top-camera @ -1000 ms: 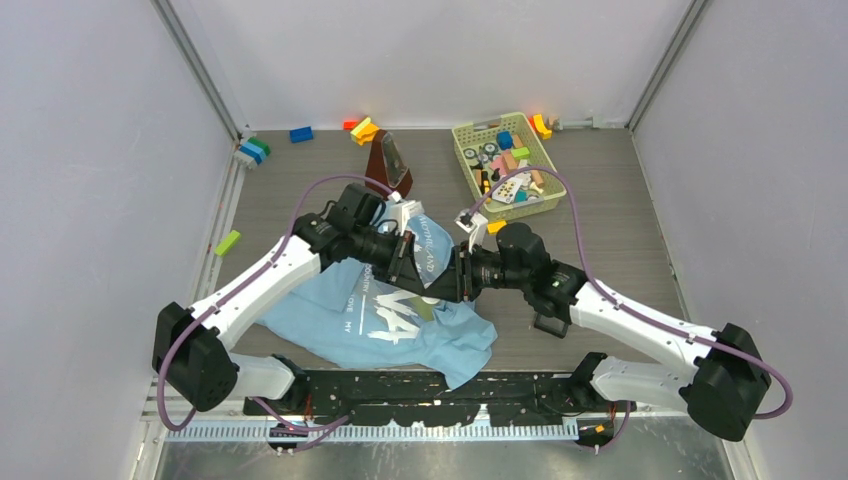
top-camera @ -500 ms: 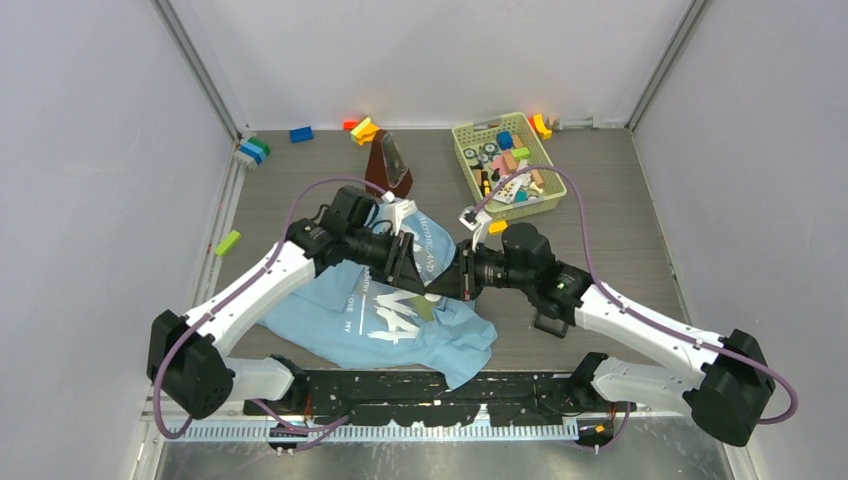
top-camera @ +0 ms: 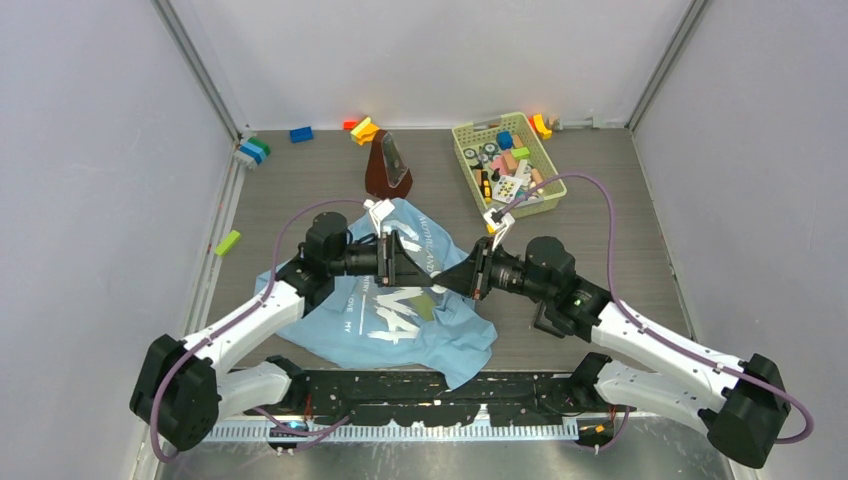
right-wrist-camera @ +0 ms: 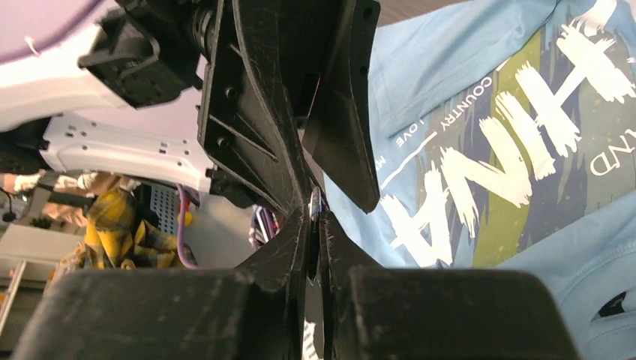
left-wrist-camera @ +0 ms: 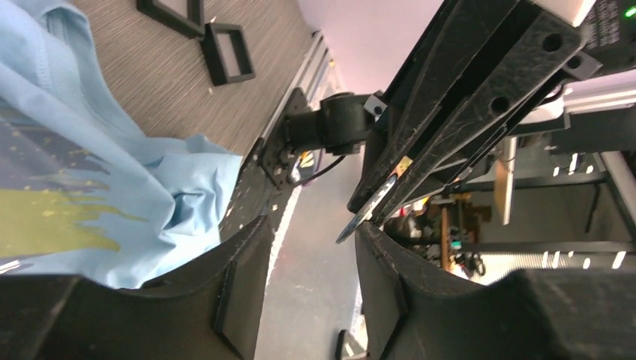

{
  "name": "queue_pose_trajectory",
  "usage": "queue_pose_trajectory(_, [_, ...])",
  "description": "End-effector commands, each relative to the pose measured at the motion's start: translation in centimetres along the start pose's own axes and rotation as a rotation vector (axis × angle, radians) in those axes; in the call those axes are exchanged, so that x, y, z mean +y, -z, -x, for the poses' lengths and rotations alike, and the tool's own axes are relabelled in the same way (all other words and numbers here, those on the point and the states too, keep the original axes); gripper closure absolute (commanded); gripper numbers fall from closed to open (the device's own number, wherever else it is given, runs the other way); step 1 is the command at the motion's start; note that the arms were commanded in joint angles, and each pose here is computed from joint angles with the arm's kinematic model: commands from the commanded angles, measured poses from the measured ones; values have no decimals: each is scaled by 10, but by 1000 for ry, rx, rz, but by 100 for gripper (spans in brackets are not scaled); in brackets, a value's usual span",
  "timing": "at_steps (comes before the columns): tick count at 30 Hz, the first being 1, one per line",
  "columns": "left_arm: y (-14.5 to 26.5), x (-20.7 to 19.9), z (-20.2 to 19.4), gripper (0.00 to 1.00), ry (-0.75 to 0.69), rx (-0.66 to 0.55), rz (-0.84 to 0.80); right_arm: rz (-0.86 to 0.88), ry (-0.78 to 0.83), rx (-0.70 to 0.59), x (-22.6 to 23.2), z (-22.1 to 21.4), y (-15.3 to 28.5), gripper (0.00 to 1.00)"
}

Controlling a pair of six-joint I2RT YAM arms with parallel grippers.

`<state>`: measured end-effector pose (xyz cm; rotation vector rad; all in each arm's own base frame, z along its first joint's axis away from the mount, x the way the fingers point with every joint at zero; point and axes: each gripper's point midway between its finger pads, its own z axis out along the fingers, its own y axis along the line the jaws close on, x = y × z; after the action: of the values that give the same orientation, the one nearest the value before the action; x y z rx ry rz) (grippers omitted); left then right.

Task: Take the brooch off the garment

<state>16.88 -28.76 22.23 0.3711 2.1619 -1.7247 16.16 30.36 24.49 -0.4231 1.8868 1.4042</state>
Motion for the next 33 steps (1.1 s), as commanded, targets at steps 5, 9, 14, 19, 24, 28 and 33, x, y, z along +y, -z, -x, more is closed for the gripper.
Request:
queue_pose_trajectory(5, [17, -76, 39, 62, -175, -226, -224, 97, -46, -161, 30, 31, 2, 99])
queue_pose_trajectory(9, [17, -79, 36, 71, -181, -212, -251, 110, -76, -199, 30, 35, 3, 99])
queue_pose_trajectory(14, [23, -86, 32, 68, -184, -238, -310, 64, -125, -244, 21, 40, 3, 99])
queue_pose_trajectory(19, [28, -92, 32, 59, -191, -278, -344, 19, -184, -329, 12, 51, 10, 99])
queue_pose_trajectory(24, [27, -93, 33, 66, -184, -269, -370, 28, -198, -317, 12, 49, 7, 99])
queue_pose_trajectory(28, [23, -88, 34, 66, -162, -263, -366, 41, -205, -319, 14, 49, 6, 99])
queue_pose_trajectory(33, [19, -81, 35, 68, -141, -260, -350, 55, -206, -312, 15, 48, 4, 99])
